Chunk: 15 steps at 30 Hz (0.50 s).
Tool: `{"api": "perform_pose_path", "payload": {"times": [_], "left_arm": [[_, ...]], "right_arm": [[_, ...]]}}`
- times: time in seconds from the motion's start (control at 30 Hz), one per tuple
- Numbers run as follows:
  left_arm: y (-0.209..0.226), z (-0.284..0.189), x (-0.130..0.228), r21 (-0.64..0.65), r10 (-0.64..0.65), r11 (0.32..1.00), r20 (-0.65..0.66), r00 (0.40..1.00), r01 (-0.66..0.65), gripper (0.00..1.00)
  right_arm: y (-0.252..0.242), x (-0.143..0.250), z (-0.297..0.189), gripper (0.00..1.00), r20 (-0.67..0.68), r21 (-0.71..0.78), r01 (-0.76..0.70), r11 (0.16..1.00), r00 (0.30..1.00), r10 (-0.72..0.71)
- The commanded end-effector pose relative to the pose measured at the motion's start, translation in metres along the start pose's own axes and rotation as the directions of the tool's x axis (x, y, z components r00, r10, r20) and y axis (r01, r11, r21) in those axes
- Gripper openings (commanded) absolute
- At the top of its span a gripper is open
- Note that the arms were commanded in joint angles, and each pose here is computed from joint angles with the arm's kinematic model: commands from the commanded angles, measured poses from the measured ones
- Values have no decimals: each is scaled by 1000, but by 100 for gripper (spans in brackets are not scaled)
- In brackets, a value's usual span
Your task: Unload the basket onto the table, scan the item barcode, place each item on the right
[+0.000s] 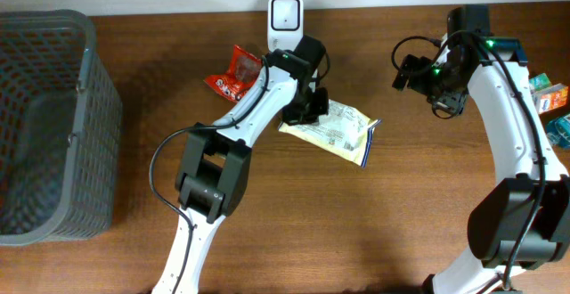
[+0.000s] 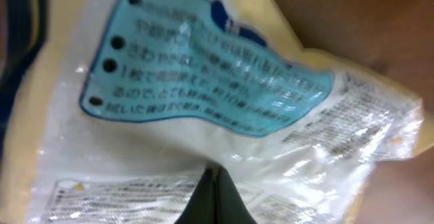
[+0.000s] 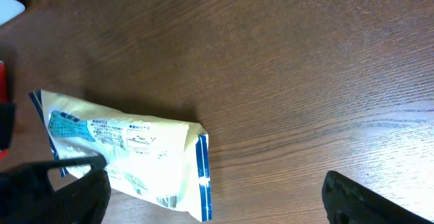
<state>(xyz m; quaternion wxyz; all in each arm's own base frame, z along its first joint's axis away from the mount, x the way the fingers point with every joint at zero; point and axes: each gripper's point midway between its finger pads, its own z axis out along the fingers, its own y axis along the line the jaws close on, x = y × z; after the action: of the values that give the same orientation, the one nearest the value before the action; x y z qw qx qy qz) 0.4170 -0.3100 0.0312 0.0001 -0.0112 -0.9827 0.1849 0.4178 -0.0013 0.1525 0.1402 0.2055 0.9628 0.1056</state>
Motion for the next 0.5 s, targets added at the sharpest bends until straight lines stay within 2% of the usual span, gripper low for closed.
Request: {"api": "perform_pose_path", "payload": {"times": [0.0, 0.13, 0.17, 0.27, 0.37, 0.47], "left_arm": [[-18, -3, -17, 176, -57, 983, -14, 998, 58, 0], [-21, -31, -38, 218, -56, 975, 42, 998, 46, 0], [-28, -57, -47, 236, -26, 972, 100, 995, 1, 0], [-33, -94, -53, 214, -18, 977, 172, 985, -19, 0], [-3, -88, -42, 26, -38, 999, 176, 984, 34, 0], [18, -70, -29, -176, -4, 984, 189, 982, 38, 0]], "right_arm": [[-3, 0, 2, 98, 0, 14, -10, 1000, 1000, 10], [-3, 0, 2, 98, 0, 14, -10, 1000, 1000, 10], [-3, 0, 2, 98, 0, 14, -10, 1000, 1000, 10], [-3, 0, 2, 98, 0, 14, -10, 1000, 1000, 10], [-3, 0, 2, 98, 0, 14, -10, 1000, 1000, 10], [-3, 0, 2, 98, 0, 14, -10, 1000, 1000, 10]]}}
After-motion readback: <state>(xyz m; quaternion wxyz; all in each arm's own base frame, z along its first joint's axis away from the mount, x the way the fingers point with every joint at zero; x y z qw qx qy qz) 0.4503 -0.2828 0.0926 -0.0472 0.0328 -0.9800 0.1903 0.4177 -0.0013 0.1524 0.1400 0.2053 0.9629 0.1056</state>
